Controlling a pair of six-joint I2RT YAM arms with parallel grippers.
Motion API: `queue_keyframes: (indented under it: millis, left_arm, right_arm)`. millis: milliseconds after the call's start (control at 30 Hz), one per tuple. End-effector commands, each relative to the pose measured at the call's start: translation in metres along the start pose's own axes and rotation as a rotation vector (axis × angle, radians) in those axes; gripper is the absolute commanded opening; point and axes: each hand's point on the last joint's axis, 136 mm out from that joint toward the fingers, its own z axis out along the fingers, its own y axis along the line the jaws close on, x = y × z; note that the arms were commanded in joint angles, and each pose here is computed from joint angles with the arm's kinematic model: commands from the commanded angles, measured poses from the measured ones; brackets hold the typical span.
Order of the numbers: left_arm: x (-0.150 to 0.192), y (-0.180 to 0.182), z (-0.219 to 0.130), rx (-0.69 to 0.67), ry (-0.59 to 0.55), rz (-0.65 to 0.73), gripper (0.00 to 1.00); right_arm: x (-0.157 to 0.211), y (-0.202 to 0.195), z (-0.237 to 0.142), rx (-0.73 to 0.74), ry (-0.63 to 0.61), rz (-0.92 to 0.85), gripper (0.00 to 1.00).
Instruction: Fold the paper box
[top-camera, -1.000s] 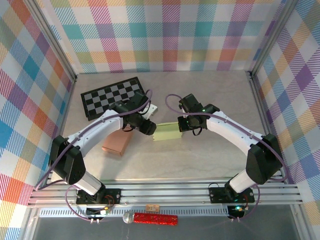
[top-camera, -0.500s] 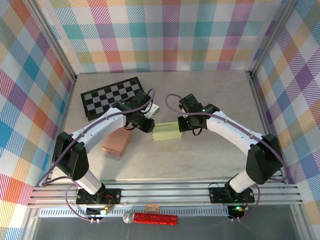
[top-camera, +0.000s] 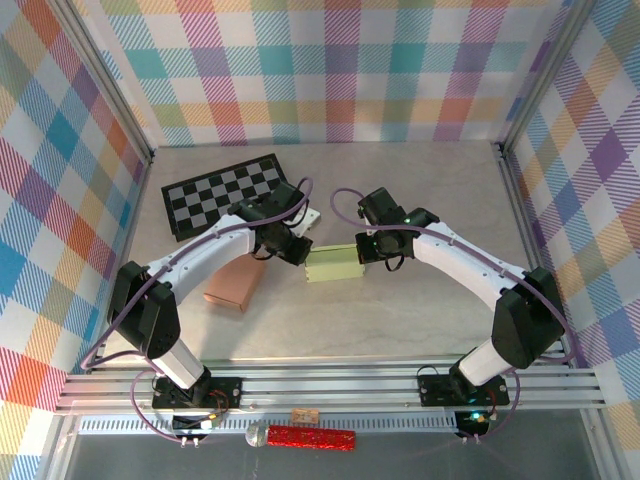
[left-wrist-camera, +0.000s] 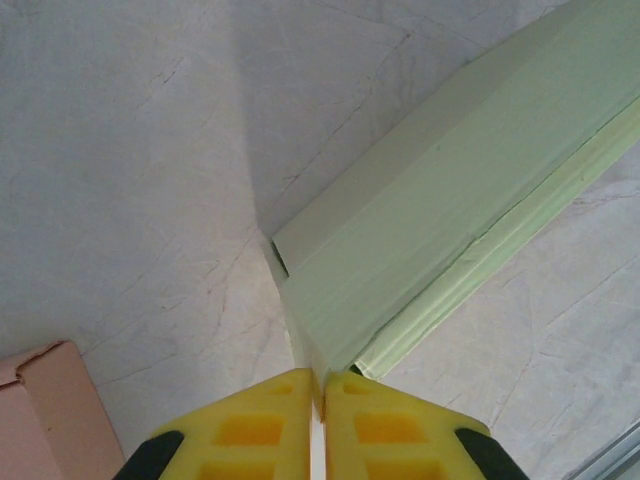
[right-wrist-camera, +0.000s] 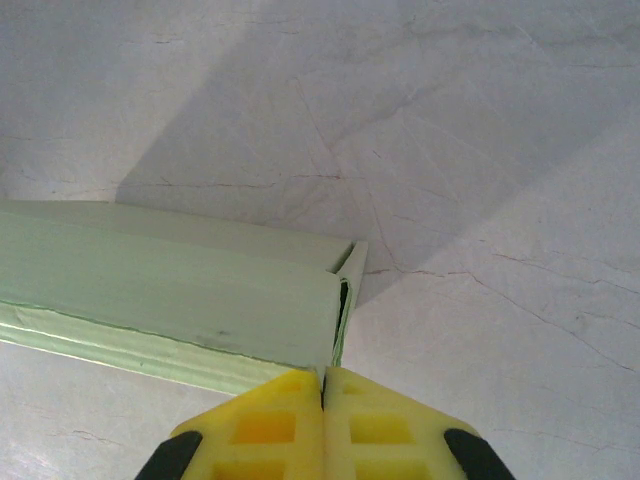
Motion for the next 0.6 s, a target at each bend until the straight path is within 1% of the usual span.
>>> queue_keyframes:
  millis: [0,200,367,567]
  left_arm:
    - [0.000,-0.005,-0.002,0.007,0.010,-0.023,0.07]
    - [0.000,-0.011,-0.001,0.036,0.011,-0.113,0.01]
    - [0.003,-0.018,0.001,0.070,0.030,-0.207,0.01]
    - [0.003,-0.019,0.001,0.078,0.039,-0.331,0.00]
  right_arm:
    - [-0.001,0.001,0.000,0.014,0.010,0.018,0.00]
    - [-0.002,0.000,0.000,0.021,0.002,0.047,0.00]
    - [0.000,-0.002,0.002,0.028,0.005,0.064,0.00]
    - [0.000,-0.003,0.003,0.036,0.001,0.089,0.00]
